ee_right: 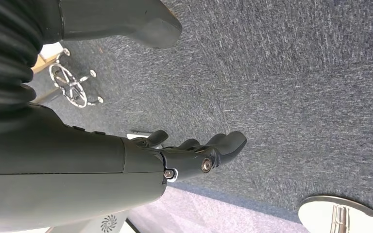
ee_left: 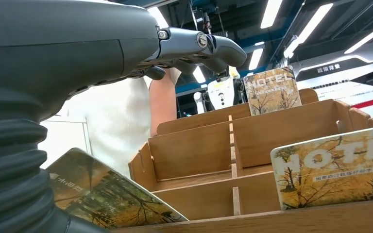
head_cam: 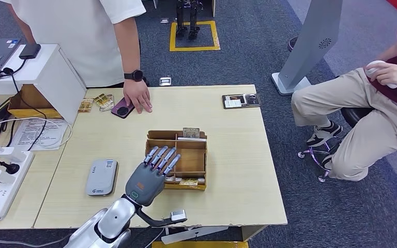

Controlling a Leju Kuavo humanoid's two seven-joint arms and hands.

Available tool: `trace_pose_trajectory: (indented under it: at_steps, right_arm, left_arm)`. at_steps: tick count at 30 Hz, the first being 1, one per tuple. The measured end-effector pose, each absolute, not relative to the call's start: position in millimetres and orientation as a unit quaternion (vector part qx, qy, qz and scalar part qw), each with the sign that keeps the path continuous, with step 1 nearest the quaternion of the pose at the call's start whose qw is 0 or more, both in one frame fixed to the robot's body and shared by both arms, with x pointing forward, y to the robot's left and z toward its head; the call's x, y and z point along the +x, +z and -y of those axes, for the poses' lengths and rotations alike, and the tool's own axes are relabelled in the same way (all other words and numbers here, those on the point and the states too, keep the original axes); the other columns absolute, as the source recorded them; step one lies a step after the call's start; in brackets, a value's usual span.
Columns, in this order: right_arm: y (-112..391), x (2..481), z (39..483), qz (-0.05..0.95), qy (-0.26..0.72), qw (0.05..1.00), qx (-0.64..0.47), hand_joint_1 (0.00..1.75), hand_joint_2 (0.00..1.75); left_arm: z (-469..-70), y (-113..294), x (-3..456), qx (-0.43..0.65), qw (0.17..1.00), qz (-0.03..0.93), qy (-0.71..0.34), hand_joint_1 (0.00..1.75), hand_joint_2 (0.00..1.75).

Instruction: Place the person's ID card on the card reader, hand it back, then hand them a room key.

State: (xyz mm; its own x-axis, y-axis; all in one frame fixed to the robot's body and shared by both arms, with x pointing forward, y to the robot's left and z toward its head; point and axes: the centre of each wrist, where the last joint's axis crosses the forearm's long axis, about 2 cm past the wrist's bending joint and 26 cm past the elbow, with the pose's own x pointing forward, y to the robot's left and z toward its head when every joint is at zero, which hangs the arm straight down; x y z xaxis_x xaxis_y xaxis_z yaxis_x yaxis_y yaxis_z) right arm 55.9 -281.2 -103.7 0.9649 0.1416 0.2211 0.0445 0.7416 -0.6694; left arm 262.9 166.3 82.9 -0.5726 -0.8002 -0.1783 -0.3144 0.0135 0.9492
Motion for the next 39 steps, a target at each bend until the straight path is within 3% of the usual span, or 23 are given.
trace_pose_trajectory:
  at_steps: [29,30,33,34,39]
  right_arm:
    - [-104.0,53.4,281.2,0.122,0.019,0.925,-0.359,0.0,1.75]
    - [-104.0,53.4,281.2,0.122,0.019,0.925,-0.359,0.0,1.75]
    - [-104.0,53.4,281.2,0.122,0.019,0.925,-0.359,0.0,1.75]
    - [-104.0,53.4,281.2,0.122,0.019,0.925,-0.359,0.0,1.75]
    - [-104.0,53.4,281.2,0.123,0.018,0.925,-0.359,0.0,1.75]
  left_arm:
    - [-173.2,85.3,268.2,0.431,0.238,0.674,-0.551,0.03,1.75]
    - [-173.4,85.4,268.4,0.431,0.239,0.674,-0.551,0.25,1.75]
    - [-174.0,85.6,268.7,0.427,0.241,0.676,-0.55,1.52,1.75]
    - [-174.0,85.8,268.8,0.423,0.242,0.678,-0.55,1.73,1.75]
    - [-173.9,88.1,269.3,0.401,0.251,0.69,-0.548,1.75,1.75]
